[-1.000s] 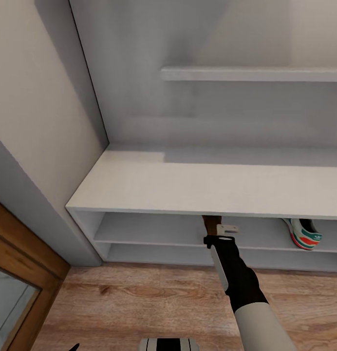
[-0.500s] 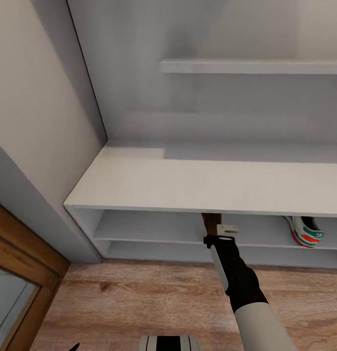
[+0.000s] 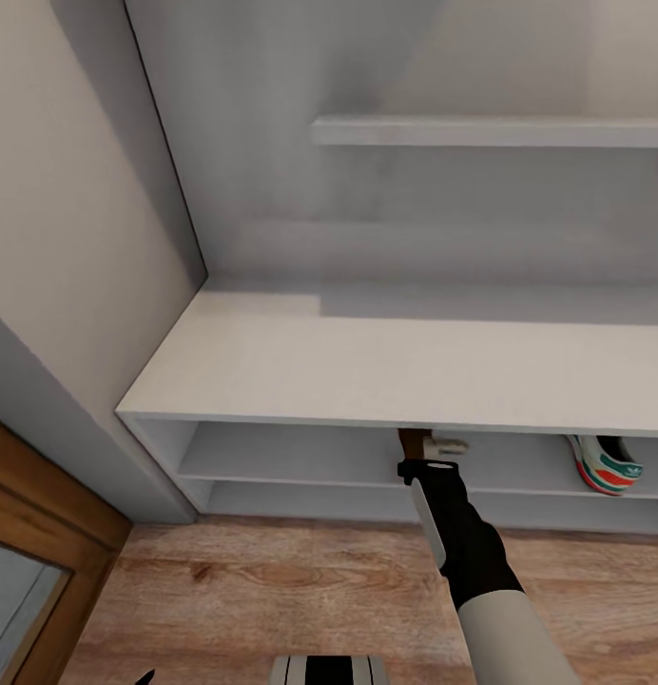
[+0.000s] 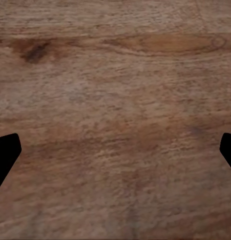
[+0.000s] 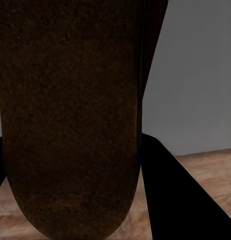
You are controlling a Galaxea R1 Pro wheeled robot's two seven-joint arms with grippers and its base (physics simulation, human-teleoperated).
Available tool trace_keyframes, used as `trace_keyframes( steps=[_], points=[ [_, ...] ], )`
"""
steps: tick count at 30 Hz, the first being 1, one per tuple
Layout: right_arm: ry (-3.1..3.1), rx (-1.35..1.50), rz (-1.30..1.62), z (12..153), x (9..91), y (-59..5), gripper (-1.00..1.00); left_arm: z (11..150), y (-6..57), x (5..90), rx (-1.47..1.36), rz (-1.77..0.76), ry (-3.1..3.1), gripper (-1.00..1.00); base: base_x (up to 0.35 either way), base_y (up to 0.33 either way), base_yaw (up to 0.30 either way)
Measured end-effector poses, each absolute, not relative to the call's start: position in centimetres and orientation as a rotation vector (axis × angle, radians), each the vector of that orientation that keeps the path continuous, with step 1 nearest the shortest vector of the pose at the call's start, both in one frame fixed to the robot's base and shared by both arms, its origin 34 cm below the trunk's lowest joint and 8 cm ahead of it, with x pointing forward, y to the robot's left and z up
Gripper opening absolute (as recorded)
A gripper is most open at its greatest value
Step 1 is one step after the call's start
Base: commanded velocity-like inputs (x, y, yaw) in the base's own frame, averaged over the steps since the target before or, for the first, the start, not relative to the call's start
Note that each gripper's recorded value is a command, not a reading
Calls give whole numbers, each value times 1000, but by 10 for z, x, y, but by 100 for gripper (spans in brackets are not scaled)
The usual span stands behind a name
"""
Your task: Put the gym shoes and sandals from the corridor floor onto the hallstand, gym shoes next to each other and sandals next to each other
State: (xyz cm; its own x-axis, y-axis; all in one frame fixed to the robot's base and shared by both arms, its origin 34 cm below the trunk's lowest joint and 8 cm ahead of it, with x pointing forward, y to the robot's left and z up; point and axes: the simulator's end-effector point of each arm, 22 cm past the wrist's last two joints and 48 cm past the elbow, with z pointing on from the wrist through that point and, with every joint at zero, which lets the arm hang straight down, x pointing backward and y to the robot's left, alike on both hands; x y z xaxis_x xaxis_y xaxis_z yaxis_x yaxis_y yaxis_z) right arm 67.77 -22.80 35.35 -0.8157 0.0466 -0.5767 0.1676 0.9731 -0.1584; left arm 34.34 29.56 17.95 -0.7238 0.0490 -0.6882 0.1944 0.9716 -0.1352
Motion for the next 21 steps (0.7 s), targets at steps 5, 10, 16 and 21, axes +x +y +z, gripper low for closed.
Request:
trace_keyframes(
  steps=[5,10,16,21],
  points=[
    [2517,150,-269,354,678,-228,-100,180,296,343,170,-256,2373,100,193,0,0],
    [2516,150,-269,354,678,-228,-100,179,296,343,170,-256,2373,100,29,0,0],
    [2517,150,-269,354,678,-228,-100,179,296,343,170,-256,2373,100,4,0,0],
    [2517,153,-270,353,678,-228,100,179,296,343,170,-256,2373,100,0,0,0]
  ],
)
